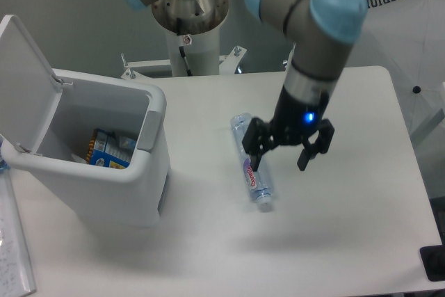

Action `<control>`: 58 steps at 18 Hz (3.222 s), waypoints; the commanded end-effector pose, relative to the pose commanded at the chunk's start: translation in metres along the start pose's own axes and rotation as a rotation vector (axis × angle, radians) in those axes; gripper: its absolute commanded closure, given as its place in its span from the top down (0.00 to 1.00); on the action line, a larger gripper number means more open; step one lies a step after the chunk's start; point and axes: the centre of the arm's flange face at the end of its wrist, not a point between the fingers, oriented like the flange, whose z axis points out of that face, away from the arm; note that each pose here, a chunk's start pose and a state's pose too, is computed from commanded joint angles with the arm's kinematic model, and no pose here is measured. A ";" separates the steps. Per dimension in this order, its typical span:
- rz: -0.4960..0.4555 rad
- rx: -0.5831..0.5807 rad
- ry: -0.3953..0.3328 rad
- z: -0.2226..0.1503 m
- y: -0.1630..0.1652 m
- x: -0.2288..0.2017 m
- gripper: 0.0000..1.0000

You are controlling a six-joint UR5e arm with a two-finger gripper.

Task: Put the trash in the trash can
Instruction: 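Move the gripper back over the clear water bottle and lower it, then reposition the gripper around the bottle's cap end, then close the gripper on the bottle and lift it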

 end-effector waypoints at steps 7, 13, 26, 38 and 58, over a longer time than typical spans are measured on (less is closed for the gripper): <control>0.065 -0.177 -0.074 0.082 -0.010 0.008 1.00; 0.103 -0.248 -0.101 0.119 -0.011 0.024 1.00; 0.120 -0.332 -0.179 0.158 -0.010 0.023 0.87; 0.112 -0.328 -0.182 0.156 -0.011 0.023 0.19; 0.091 0.015 -0.092 -0.016 -0.037 0.032 0.09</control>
